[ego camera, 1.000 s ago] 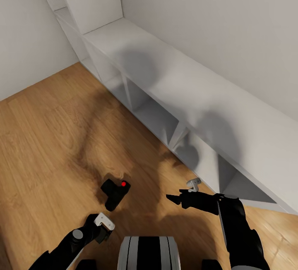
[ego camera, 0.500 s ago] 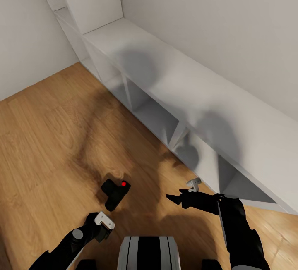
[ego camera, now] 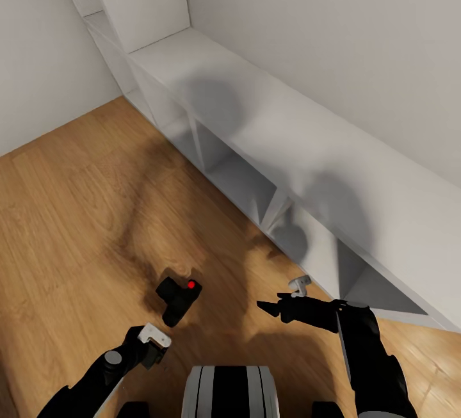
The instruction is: Attach the digital camera to the camera tripod in the bedroom.
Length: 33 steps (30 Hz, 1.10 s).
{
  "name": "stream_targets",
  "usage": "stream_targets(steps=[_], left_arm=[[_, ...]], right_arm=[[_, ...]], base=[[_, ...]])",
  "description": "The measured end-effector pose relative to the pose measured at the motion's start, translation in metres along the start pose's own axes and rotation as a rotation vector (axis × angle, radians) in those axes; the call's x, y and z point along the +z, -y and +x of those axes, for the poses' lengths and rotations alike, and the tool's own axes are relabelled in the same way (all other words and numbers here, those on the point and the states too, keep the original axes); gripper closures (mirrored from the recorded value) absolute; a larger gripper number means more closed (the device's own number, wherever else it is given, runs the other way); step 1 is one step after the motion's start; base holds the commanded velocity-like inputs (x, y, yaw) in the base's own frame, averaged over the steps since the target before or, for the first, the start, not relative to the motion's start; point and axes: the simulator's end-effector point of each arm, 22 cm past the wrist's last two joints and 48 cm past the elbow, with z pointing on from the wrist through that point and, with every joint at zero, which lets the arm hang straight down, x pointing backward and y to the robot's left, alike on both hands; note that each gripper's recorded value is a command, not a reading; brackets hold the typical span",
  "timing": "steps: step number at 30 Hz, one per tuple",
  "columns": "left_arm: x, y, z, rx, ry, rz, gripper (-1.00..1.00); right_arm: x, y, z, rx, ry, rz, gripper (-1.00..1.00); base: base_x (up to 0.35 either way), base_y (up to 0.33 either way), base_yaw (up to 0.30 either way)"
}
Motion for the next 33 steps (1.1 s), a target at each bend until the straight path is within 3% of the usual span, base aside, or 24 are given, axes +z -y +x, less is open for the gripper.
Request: stream_targets(steps=[24, 33], left_arm=[[0.000, -0.007, 0.002, -0.012, -0.003, -0.013, -1.00], [0.005, 0.025, 0.015, -0.044, -0.033, 0.037, -1.00]], right_arm=[[0.000, -0.001, -0.001, -0.005, 0.003, -0.005, -1.00], [0.001, -0.004, -0.001, -0.012, 0.005, -0.014, -1.00]], base=[[0.000, 0.000, 0.000], [0.000, 0.000, 0.000]])
